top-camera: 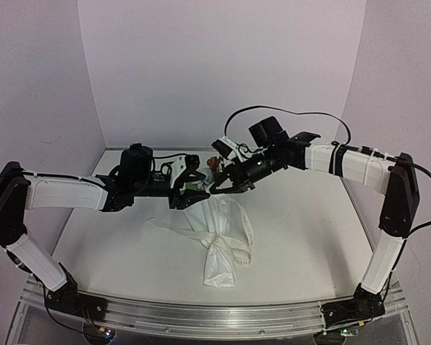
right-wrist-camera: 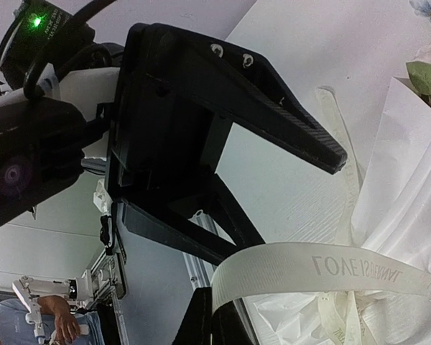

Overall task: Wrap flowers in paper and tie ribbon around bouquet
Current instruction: Pass from the right arm to the left

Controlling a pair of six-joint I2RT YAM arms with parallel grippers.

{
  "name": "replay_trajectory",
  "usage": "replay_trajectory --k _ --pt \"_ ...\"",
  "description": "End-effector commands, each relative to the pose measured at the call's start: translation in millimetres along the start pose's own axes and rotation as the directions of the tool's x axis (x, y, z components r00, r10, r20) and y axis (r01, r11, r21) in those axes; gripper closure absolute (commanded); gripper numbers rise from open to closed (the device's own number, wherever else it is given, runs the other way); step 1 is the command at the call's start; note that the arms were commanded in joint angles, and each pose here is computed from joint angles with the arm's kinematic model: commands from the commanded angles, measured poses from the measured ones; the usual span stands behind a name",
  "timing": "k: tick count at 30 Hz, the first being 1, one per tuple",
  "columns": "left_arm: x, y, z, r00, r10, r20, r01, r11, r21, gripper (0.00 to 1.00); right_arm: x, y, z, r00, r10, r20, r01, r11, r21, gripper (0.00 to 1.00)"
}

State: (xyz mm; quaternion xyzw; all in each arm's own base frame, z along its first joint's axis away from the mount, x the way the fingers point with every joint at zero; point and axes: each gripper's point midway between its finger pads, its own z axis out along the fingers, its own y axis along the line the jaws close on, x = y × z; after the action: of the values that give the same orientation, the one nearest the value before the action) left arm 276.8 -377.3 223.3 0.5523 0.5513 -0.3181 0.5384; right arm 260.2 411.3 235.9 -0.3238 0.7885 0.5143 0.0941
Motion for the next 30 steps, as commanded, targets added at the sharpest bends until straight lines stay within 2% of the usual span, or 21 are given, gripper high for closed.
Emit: replay_trajectory --k 1,6,10,13,18,21,26,30 --pt "-25 8 4 0.996 0.029 0.082 -0.03 0.999 0.011 0.4 -12 21 -9 0.997 -0.074 0.026 0.074 0.997 -0.007 1.0" --pt "-23 9 12 0.996 0.01 0.085 -0.012 0.999 0.033 0.42 -10 16 -7 0.998 -0.068 0.017 0.068 0.998 0.006 1.0" --pt "-24 9 15 0.996 0.004 0.093 -0.008 0.999 0.045 0.48 -10 14 -6 0.998 -0.062 0.014 0.061 0.998 0.012 1.0" --pt "-23 11 17 0.996 -0.009 0.092 0.005 0.999 0.043 0.58 -11 13 -5 0.998 -0.053 0.013 0.053 0.999 0.013 1.0" --pt "-21 15 19 0.995 -0.039 0.094 0.038 0.999 0.014 0.87 -11 10 -5 0.999 -0.043 0.012 0.043 0.999 0.028 0.98" --pt "-21 19 20 0.994 -0.065 0.088 0.067 0.998 -0.018 1.0 -9 5 -6 1.0 -0.029 0.01 0.029 0.998 0.054 0.9" --pt "-22 41 14 0.983 -0.159 0.09 0.172 0.974 -0.147 1.0 -3 -6 -15 0.999 -0.009 0.032 0.004 0.988 0.155 0.62" --pt "-17 63 8 0.96 -0.272 0.059 0.278 0.923 -0.265 1.0 3 -16 -36 0.996 -0.014 0.092 -0.013 0.959 0.283 0.42"
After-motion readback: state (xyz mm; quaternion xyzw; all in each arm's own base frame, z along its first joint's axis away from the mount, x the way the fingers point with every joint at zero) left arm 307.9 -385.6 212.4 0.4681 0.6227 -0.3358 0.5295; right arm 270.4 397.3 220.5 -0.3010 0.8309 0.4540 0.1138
